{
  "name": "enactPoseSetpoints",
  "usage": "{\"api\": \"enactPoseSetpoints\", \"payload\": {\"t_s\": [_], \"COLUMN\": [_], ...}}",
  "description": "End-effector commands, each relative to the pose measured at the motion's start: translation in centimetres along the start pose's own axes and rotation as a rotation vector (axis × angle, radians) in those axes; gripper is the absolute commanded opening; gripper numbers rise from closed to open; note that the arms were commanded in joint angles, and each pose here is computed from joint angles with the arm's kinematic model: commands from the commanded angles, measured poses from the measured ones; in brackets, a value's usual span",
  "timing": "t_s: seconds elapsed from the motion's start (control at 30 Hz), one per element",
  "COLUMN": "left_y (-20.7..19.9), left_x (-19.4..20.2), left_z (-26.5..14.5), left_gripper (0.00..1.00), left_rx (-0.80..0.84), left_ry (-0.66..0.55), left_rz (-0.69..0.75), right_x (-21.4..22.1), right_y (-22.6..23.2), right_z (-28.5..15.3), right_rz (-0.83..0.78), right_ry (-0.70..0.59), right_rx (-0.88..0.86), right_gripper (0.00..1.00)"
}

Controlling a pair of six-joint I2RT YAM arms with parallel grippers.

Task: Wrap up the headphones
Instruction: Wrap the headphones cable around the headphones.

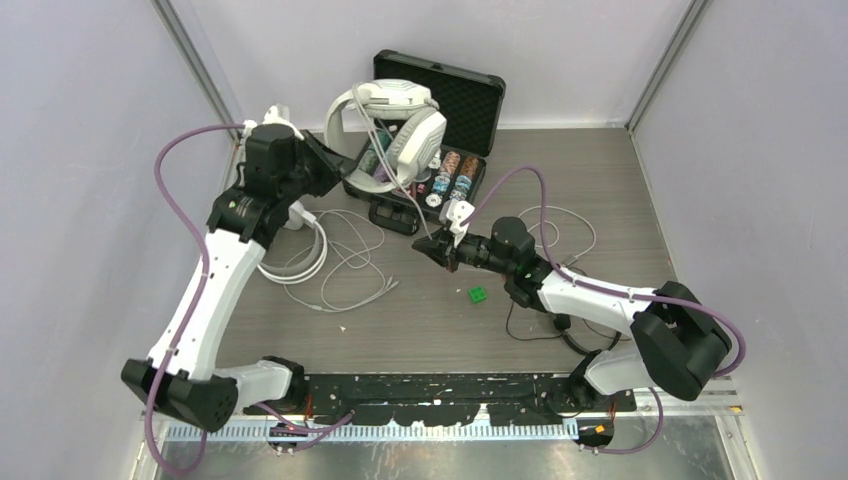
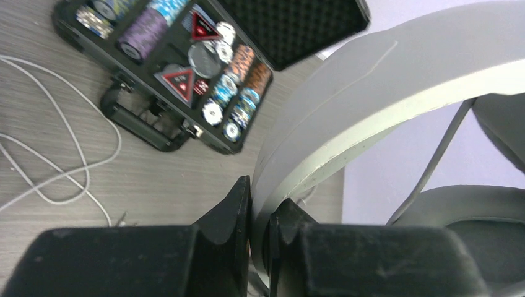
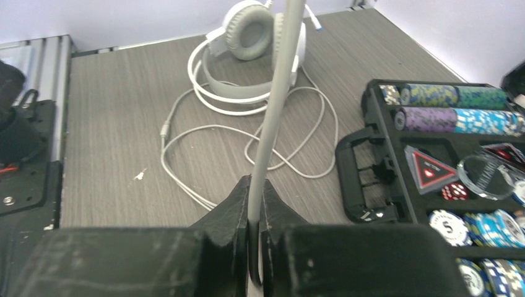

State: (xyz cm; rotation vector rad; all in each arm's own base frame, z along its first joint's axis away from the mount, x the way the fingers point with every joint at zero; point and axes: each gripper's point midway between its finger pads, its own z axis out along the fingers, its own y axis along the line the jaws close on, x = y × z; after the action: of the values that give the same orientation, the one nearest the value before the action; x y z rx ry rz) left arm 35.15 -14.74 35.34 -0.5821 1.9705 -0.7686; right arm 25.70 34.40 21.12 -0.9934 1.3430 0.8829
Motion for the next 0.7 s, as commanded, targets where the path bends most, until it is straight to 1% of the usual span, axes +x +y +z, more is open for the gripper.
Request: {"api": "enactPoseSetpoints", "payload": {"t_s": [0.0,0.17,0.37,0.6,0.67], "left_y": [-5.8,-5.2,-6.4,-6.9,-7.0], "left_x": [-1.3,0.0,0.5,0.5,0.4], "left_z": [-7.0,-9.1,-10.0,-10.2,-10.2], "left_gripper": [0.00,0.00,0.00,0.00,0.00], "left_rx": [0.301,0.288,0.332,0.352,0.356], "left_ry": [-0.031,0.034,0.084,0.086,0.083], "left_rz": [-0.014,0.008,-0.014,-0.033,-0.034], "right_x": [-0.7,-0.4,0.9,2.8,3.4], "right_y": [-2.4,-2.2,-1.5,-0.7,-0.6], "right_z": [-0.3,0.2,0.8,1.2,1.2], "right_rz": [0.004,0.041,0.099,0.092,0.087], "right_ry": [-0.026,-0.086,-0.132,-0.104,-0.096], "right_rx": [0.087,0.072,0.037,-0.018,-0.020], "right_gripper": [0.16,0.27,0.31,0.45,0.46]}}
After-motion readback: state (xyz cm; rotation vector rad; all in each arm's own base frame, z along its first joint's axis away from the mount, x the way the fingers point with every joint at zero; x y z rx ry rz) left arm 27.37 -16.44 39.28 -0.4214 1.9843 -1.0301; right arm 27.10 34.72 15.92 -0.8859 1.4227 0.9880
